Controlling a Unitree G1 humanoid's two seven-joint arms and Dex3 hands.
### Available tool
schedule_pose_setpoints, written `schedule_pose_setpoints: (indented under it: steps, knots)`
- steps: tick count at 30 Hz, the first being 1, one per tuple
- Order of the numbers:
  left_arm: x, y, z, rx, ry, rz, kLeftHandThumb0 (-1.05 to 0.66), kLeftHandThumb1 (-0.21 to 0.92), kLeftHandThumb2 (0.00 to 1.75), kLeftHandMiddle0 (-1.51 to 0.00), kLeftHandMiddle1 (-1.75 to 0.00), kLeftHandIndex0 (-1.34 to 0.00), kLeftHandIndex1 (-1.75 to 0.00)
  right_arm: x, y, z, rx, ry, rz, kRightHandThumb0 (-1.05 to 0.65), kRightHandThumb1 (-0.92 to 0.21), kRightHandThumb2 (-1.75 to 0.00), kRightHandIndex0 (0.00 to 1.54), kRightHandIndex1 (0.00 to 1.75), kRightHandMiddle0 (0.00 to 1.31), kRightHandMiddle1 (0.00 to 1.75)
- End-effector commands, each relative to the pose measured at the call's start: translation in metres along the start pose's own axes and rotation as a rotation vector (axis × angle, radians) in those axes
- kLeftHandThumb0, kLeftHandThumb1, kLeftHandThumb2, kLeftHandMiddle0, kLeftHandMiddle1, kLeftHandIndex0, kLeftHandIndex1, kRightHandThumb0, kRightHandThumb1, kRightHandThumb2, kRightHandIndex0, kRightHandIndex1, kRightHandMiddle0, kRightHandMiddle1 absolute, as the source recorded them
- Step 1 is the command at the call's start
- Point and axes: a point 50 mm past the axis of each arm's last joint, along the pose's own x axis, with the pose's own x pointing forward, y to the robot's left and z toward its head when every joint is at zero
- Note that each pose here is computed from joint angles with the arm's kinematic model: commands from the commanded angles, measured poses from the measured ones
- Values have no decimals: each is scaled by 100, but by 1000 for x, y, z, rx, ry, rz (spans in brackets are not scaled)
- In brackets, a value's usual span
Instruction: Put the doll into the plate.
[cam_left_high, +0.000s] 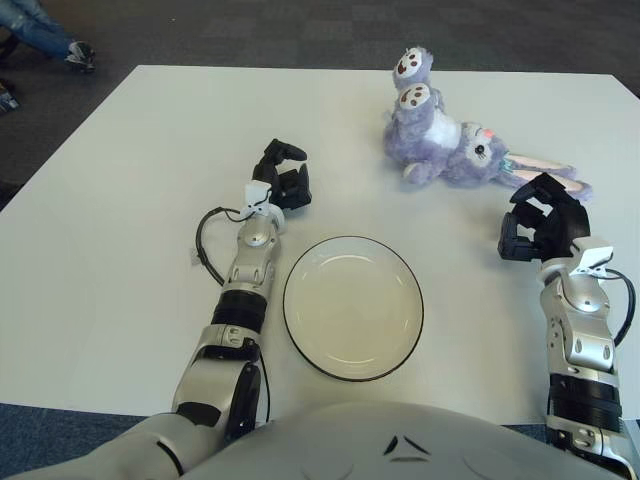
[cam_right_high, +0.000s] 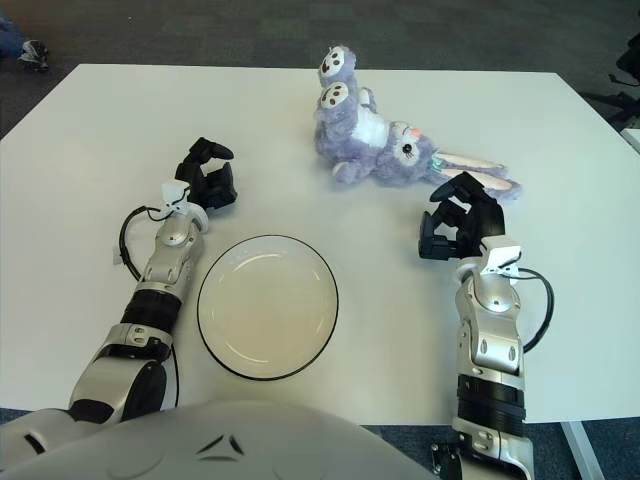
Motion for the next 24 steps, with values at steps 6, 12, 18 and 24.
schedule_pose_setpoints:
  steps: [6,12,18,24]
  knots:
    - [-9,12,-2,43,11,88,-45,39,123,-112,-175,-55,-175,24,2,26,-51,-66,61,-2,-8,-160,82,175,53,174]
    - [-12,16,-1,55,11,125,-46,37,125,-113,-175,-56,-175,33,4,37,-80,-86,105,-1,-14,-154,77,175,49,175]
    - [-13,18,-1,59,8,146,-46,36,127,-114,-175,-58,-175,39,6,48,-121,-109,143,-1,-17,-150,75,174,46,175]
    - [-15,20,-2,68,10,167,-47,35,128,-115,-175,-58,-175,45,7,58,-182,-134,175,-1,-19,-147,74,173,45,175]
